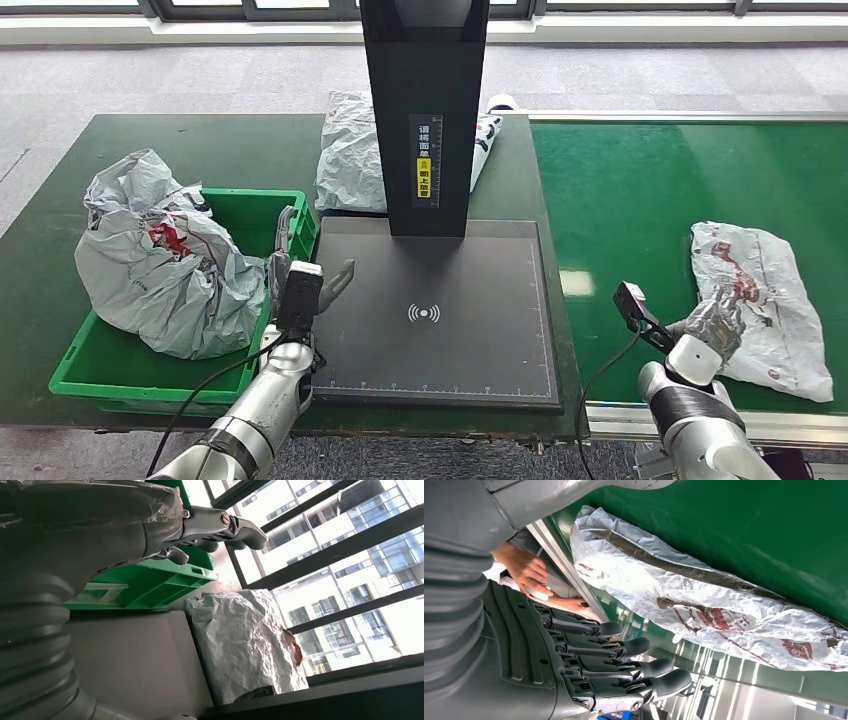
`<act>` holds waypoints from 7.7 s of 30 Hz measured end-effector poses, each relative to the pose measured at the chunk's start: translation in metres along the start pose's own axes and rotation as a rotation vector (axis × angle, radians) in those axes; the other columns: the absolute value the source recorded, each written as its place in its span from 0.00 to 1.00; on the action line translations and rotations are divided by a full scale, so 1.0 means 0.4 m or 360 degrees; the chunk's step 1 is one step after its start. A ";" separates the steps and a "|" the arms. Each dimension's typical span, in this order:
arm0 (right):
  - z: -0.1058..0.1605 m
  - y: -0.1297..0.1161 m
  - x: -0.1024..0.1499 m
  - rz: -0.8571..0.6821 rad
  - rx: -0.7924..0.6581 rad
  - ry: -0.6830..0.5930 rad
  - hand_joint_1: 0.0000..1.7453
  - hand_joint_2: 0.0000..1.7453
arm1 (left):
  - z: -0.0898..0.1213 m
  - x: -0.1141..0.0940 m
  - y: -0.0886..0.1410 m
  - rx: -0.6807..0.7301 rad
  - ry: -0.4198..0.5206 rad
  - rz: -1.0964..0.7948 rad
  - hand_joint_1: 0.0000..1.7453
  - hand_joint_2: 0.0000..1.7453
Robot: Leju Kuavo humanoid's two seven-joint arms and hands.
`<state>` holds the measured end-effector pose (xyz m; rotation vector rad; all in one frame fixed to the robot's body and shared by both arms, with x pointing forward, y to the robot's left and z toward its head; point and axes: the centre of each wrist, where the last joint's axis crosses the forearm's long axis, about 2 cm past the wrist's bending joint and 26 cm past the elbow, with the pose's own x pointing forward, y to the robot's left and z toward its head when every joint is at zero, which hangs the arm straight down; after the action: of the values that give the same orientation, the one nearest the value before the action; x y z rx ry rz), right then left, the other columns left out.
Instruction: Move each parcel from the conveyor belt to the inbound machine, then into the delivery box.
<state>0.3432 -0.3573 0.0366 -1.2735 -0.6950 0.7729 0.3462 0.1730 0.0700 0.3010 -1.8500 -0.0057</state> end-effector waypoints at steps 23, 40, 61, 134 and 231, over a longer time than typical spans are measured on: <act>0.006 0.003 0.011 0.0091 -0.0037 -0.0010 0.00 1.00 | -0.007 -0.001 0.016 0.0050 -0.0003 0.0006 0.00 1.00; 0.021 0.023 -0.001 0.0109 -0.0047 0.0007 0.00 1.00 | -0.008 -0.002 0.018 0.0053 -0.0003 0.0005 0.00 1.00; 0.068 0.102 -0.052 0.0335 0.0413 0.0156 1.00 1.00 | -0.014 0.000 0.015 0.0042 -0.0002 0.0007 0.00 1.00; 0.427 0.005 0.427 -0.0525 0.0550 -0.1897 0.00 1.00 | -0.060 0.052 -0.014 -0.0041 -0.0219 -0.0159 0.00 1.00; 0.282 -0.093 0.264 -0.1957 -0.0517 -0.1331 0.00 1.00 | -0.187 0.238 0.230 0.0605 -0.0480 -0.1832 1.00 1.00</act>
<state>0.3165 -0.2119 0.0950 -0.5065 -2.0679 0.0964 0.3726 0.2532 0.1963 1.6590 -1.7134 -0.5139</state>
